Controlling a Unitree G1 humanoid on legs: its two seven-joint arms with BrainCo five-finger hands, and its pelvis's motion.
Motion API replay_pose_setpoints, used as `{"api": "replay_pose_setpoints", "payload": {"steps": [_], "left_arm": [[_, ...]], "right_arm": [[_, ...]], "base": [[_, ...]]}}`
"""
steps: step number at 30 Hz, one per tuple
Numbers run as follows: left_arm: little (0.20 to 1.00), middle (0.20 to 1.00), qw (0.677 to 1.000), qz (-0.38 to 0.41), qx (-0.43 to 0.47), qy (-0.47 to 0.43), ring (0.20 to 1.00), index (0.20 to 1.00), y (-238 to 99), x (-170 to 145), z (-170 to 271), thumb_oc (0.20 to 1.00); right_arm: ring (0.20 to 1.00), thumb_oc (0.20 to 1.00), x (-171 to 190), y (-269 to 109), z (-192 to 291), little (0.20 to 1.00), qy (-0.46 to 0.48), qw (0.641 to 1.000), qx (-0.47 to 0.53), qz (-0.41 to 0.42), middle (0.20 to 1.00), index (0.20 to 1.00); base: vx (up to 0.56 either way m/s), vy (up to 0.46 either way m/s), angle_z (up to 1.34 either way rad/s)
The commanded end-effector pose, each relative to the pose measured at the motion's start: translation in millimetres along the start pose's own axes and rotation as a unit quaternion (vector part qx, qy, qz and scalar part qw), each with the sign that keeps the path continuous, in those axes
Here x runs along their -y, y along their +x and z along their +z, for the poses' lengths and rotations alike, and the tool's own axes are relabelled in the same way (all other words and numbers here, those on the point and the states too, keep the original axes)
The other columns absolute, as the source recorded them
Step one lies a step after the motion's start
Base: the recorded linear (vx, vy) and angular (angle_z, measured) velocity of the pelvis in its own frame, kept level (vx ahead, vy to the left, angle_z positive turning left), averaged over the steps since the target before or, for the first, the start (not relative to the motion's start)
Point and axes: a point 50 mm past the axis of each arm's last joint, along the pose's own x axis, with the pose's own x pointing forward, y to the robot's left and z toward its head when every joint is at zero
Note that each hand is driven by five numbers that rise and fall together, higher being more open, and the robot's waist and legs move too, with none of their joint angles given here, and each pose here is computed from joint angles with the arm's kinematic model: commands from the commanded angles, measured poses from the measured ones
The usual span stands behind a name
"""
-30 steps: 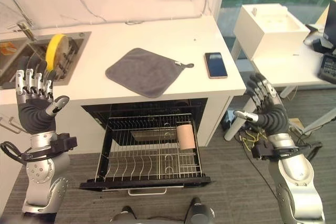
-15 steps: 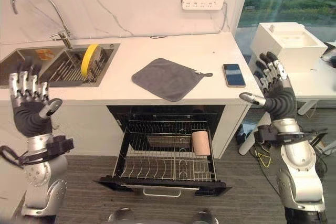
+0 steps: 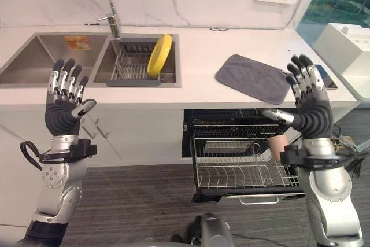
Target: Place the dishes in the dishwasher.
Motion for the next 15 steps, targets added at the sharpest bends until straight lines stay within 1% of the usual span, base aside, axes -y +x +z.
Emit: {"api": "replay_pose_setpoints", "payload": {"steps": [1, 3, 5, 8, 12, 15], "left_arm": [[1.000, 1.000, 0.997, 0.000, 0.073, -0.001, 1.000, 1.000, 7, 1, 24, 1.000], [1.000, 1.000, 0.998, 0.000, 0.066, 0.011, 1.000, 1.000, 6, 2, 23, 1.000], [1.000, 1.000, 0.998, -0.003, 0.063, 0.004, 1.000, 1.000, 7, 4, 23, 1.000], [1.000, 1.000, 0.997, -0.007, 0.076, 0.003, 1.000, 1.000, 3, 7, 26, 1.000], [1.000, 1.000, 0.997, 0.013, 0.076, -0.007, 1.000, 1.000, 0, 4, 24, 1.000], [1.000, 1.000, 0.997, 0.008, 0.082, -0.006, 1.000, 1.000, 0, 5, 24, 1.000]], "right_arm": [[1.000, 1.000, -8, 10, 30, 1.000, 0.013, 0.996, 0.085, 0.019, 1.000, 1.000], [1.000, 1.000, -11, 12, 29, 1.000, 0.016, 0.996, 0.081, 0.023, 1.000, 1.000], [1.000, 1.000, -11, 14, 28, 1.000, 0.009, 0.997, 0.074, 0.024, 1.000, 1.000], [1.000, 1.000, -14, 18, 27, 1.000, 0.007, 0.997, 0.074, 0.034, 1.000, 1.000], [1.000, 1.000, -15, 22, 29, 1.000, -0.006, 0.996, 0.076, 0.056, 1.000, 1.000], [1.000, 1.000, -12, 23, 31, 1.000, -0.010, 0.995, 0.084, 0.058, 1.000, 1.000]], "base": [[-0.07, -0.262, -0.17], [-0.04, -0.191, -0.51], [-0.05, -0.045, -0.42], [-0.06, 0.120, -0.14], [0.02, 0.357, -0.20], [0.07, 0.608, -0.35]]}}
